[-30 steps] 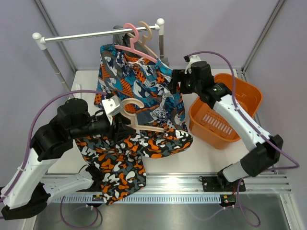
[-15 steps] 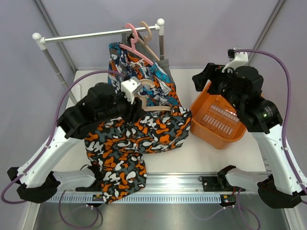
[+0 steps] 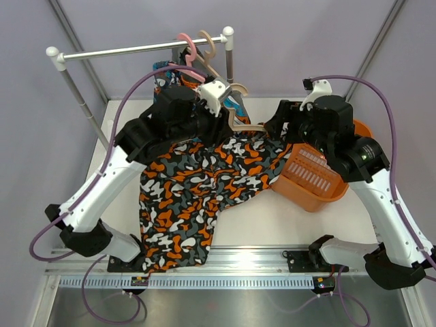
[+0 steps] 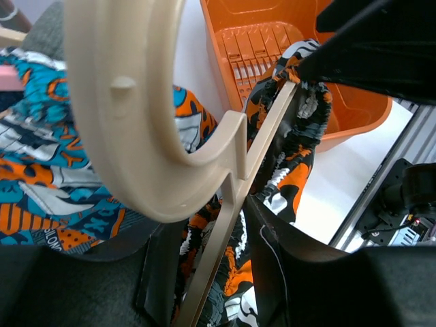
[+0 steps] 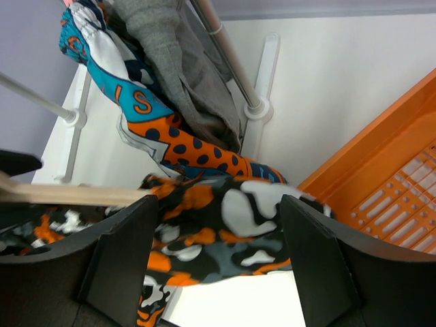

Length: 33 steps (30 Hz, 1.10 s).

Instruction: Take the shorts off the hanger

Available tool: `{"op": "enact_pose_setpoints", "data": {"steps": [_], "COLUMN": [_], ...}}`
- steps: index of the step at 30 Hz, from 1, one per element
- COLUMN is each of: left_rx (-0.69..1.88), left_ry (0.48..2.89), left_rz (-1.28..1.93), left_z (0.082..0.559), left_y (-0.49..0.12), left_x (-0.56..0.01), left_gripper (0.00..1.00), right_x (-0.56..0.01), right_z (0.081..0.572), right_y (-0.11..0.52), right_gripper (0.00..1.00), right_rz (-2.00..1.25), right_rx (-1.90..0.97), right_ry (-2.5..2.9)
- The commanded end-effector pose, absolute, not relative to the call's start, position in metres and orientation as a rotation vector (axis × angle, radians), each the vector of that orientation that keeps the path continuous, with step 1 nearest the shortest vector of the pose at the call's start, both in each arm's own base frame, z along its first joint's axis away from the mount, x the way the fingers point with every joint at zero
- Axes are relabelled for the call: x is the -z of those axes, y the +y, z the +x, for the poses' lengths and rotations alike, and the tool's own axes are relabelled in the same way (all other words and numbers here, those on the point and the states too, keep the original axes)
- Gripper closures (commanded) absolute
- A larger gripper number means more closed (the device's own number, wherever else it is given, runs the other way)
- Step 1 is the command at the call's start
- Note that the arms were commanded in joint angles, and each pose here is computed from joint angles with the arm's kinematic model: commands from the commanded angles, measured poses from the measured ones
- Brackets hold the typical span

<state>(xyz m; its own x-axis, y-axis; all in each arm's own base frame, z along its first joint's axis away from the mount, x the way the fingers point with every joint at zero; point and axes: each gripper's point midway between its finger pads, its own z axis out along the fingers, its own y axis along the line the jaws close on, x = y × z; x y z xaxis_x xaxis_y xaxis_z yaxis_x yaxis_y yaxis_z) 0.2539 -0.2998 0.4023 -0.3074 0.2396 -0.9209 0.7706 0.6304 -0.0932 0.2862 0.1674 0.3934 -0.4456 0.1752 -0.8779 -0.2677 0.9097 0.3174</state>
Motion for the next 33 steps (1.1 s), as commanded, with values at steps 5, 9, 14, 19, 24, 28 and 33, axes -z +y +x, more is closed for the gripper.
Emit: {"op": "enact_pose_setpoints", "data": {"steps": [5, 9, 14, 19, 24, 28, 33], "left_rx": [0.724, 0.727, 0.737, 0.739, 0.741, 0.733, 0.723], "left_ry": [1.713, 1.701, 1.685, 1.689, 1.687, 1.683, 1.701], "left_rz": [0.770, 0.771, 0.781, 0.799, 0.826, 0.861, 0.885], "left_z": [0.270, 0.275, 0.275, 0.271, 0.266, 0.262, 0.259], "left_y": [-0.328, -0.333, -0.337, -0.339, -0.341, -0.342, -0.342], "left_x": [-0.440, -0.444, -0.451, -0.449, -0.445, -0.442, -0.432], "left_gripper": [1.00, 1.00, 1.00, 1.00, 1.00, 1.00, 1.00], "right_x": [-0.401, -0.392, -0.376, -0.376, -0.375, -0.371, -0.367], "right_z": [0.271, 0.270, 0.274, 0.283, 0.297, 0.302, 0.303], "right_y": [0.156, 0.156, 0.155, 0.153, 0.154, 0.154, 0.152], "right_gripper": [0.17, 0.18, 0.25, 0.28, 0.30, 0.47, 0.70], "right_rz": [-0.067, -0.075, -0.067, -0.043, -0.036, -0.032, -0.035], "right_rx": [-0.475, -0.463, -0.431, -0.396, -0.339, -0.314, -0.293], "right_ry": [1.961, 1.987, 2.018, 2.016, 2.038, 2.051, 2.066]}}
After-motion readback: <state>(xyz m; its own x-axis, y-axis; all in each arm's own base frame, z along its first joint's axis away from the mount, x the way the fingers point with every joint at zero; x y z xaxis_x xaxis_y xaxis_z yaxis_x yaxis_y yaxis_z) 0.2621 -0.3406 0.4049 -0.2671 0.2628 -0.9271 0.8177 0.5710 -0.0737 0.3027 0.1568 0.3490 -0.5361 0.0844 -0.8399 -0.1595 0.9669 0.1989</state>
